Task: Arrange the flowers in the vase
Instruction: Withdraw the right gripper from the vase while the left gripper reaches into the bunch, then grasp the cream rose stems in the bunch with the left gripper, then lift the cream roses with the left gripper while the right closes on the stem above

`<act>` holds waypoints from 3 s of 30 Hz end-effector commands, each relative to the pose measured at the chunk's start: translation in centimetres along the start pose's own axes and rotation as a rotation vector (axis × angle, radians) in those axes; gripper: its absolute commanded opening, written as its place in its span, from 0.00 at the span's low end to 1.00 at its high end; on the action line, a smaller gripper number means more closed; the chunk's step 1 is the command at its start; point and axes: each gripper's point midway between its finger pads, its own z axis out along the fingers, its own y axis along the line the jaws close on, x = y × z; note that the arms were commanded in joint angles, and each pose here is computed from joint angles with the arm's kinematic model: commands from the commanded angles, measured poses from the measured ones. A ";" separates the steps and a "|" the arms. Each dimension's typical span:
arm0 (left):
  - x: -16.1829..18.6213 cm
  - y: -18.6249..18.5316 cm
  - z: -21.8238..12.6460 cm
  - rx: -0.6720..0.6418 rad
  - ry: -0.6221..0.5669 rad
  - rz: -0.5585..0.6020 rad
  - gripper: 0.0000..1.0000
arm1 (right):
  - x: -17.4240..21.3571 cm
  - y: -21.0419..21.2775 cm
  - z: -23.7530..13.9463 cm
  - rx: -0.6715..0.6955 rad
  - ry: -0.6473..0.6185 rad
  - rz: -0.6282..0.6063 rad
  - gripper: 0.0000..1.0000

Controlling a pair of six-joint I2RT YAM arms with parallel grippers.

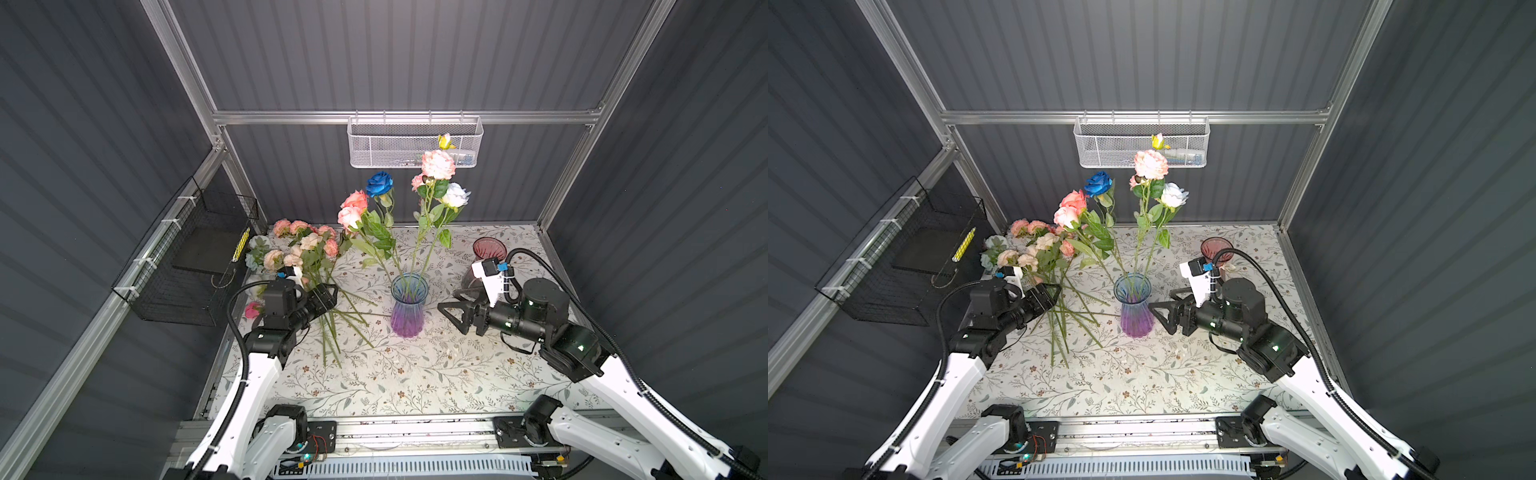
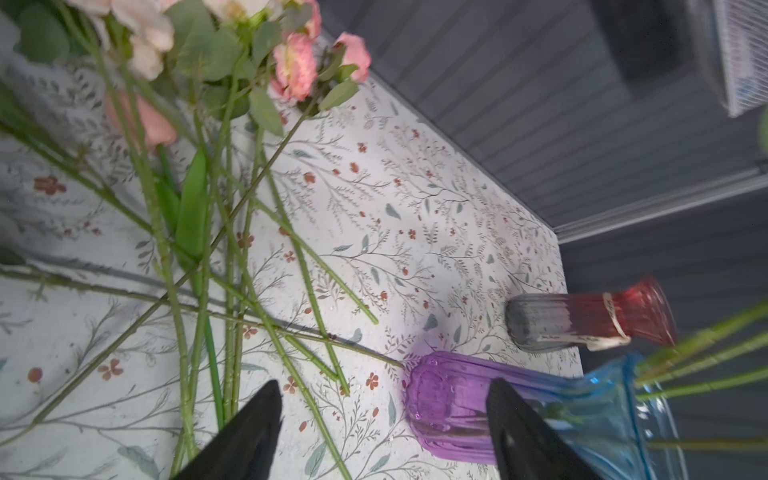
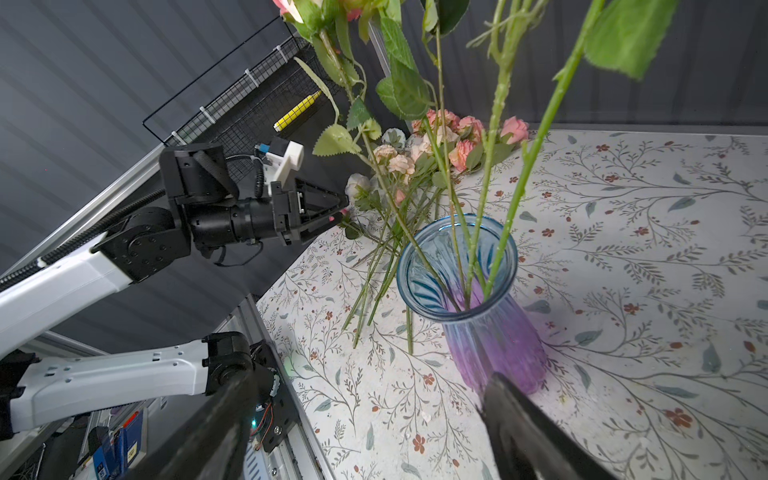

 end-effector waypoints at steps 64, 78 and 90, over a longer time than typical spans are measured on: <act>-8.5 2.1 1.5 -0.224 -0.233 -0.005 0.00 | -0.7 -1.2 -1.7 0.093 -0.067 0.008 0.99; -9.5 -10.4 -11.2 0.209 -0.334 0.093 0.00 | -2.4 2.9 -1.3 -0.108 -0.059 0.008 0.98; -9.2 -21.8 -24.1 0.724 -0.385 0.338 0.00 | -6.5 12.0 0.4 -0.335 -0.022 -0.153 0.87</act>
